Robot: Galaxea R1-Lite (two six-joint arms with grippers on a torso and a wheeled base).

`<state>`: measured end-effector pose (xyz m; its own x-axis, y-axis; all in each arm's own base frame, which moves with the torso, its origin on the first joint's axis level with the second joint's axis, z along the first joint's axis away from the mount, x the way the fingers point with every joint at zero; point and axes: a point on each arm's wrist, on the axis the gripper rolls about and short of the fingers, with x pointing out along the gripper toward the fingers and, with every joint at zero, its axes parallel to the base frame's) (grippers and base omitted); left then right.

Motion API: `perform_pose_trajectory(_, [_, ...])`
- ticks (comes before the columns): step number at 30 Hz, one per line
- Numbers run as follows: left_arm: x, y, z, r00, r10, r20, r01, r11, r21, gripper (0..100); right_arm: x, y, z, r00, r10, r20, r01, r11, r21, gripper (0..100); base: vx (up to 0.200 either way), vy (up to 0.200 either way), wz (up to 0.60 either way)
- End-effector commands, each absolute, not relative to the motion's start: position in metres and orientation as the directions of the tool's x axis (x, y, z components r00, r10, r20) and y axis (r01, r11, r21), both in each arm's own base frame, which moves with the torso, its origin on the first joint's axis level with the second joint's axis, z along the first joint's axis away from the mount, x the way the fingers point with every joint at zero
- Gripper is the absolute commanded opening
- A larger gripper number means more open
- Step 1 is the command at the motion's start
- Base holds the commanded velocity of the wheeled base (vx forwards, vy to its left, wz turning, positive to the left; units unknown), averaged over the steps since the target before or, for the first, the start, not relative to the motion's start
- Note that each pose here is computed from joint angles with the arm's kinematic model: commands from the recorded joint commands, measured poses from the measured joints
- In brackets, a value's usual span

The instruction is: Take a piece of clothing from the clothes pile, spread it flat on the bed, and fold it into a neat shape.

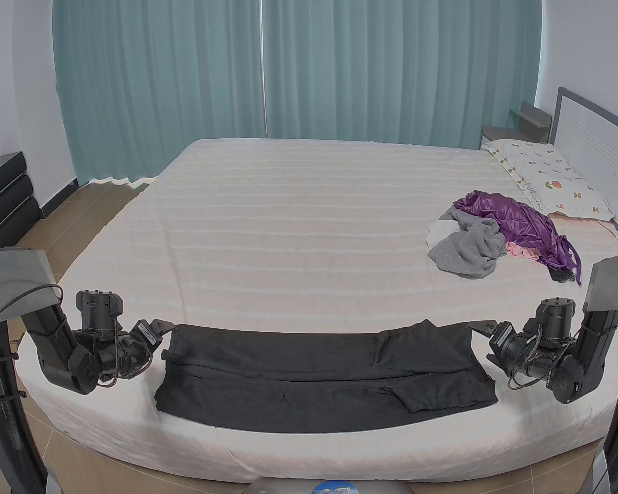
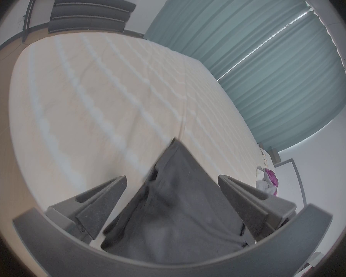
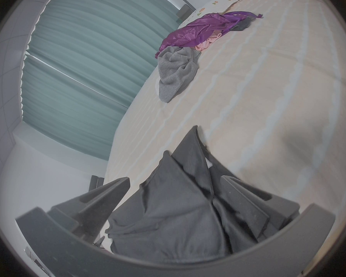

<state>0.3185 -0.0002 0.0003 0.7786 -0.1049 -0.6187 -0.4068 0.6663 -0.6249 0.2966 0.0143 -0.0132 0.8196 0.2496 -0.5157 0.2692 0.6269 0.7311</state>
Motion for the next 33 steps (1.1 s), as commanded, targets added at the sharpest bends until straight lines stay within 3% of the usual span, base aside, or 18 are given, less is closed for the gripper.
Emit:
perform_pose_trajectory(1, [0.297, -0.002, 0.008, 0.767, -0.128, -0.629, -0.414, 0.651, -0.636, 100, 0.283, 0.020, -0.012, 0.810, 0.274, -0.519, 0.273, 0.608, 0.746, 100, 0.000, 0.000, 0.00])
perform_pose_trajectory(11, [0.282, -0.015, -0.013, 0.738, -0.147, -0.659, -0.427, 0.655, -0.623, 100, 0.277, 0.020, -0.020, 0.780, 0.326, -0.535, 0.293, 0.564, 0.772, 100, 0.000, 0.000, 0.00])
perform_pose_trajectory(21, [0.260, -0.034, -0.037, 0.698, -0.062, -0.713, -0.402, 0.791, -0.462, 100, 0.272, 0.020, -0.026, 0.783, 0.332, -0.527, 0.282, 0.565, 0.776, 100, 0.000, 0.000, 0.00])
perform_pose_trajectory(33, [0.272, -0.035, -0.047, 0.708, -0.005, -0.706, -0.426, 0.795, -0.432, 100, 0.272, 0.019, -0.023, 0.794, 0.323, -0.515, 0.273, 0.569, 0.776, 100, 0.000, 0.000, 0.00])
